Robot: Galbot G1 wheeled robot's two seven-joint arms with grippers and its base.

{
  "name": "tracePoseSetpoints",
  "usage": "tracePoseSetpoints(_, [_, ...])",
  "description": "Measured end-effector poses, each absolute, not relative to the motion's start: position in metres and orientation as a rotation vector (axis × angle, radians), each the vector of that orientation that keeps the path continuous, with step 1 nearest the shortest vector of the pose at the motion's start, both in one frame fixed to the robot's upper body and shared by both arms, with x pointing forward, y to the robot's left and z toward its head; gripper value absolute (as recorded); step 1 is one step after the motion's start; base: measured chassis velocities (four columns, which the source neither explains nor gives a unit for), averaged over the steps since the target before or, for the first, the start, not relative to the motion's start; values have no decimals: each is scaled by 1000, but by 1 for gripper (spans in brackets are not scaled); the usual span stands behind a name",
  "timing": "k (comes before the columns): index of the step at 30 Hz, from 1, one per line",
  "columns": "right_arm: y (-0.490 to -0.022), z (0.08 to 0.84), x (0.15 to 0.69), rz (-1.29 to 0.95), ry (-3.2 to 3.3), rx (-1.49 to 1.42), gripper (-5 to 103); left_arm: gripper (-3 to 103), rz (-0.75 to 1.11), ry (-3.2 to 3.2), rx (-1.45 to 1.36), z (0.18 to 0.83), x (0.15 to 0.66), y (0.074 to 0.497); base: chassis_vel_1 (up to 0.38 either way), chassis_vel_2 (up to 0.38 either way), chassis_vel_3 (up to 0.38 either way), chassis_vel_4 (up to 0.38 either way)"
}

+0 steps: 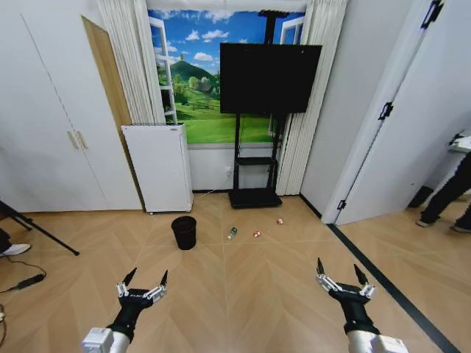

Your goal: Pick up the trash bin and place the garbage on the floor into it.

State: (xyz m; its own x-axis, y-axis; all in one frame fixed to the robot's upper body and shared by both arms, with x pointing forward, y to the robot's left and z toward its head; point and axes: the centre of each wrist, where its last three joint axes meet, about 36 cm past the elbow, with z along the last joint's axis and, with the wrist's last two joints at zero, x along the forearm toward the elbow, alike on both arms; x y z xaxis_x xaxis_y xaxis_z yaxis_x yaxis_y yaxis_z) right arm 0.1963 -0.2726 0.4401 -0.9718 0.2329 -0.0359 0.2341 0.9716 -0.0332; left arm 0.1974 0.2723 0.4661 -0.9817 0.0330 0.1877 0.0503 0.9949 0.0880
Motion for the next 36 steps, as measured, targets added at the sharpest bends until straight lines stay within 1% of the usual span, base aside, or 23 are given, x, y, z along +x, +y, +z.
tracePoseSetpoints(17, [-272,441,195,-35,3140,334,100,100,-142,-2953,-47,465,197,273,0,0,0,0])
tracePoseSetpoints(24, [-274,439,197,-16,3141,326,100,100,-145,-2975,-29,477,197,277,-31,51,39,-27])
tracePoseSetpoints(28, [-273,437,197,-15,3144,320,100,100,-140,-2971,-20,476,195,277,-121,130,132,-122])
tracePoseSetpoints(36, [-274,435,197,-20,3144,316,100,100,-145,-2962,-24,475,194,273,-208,211,219,-229])
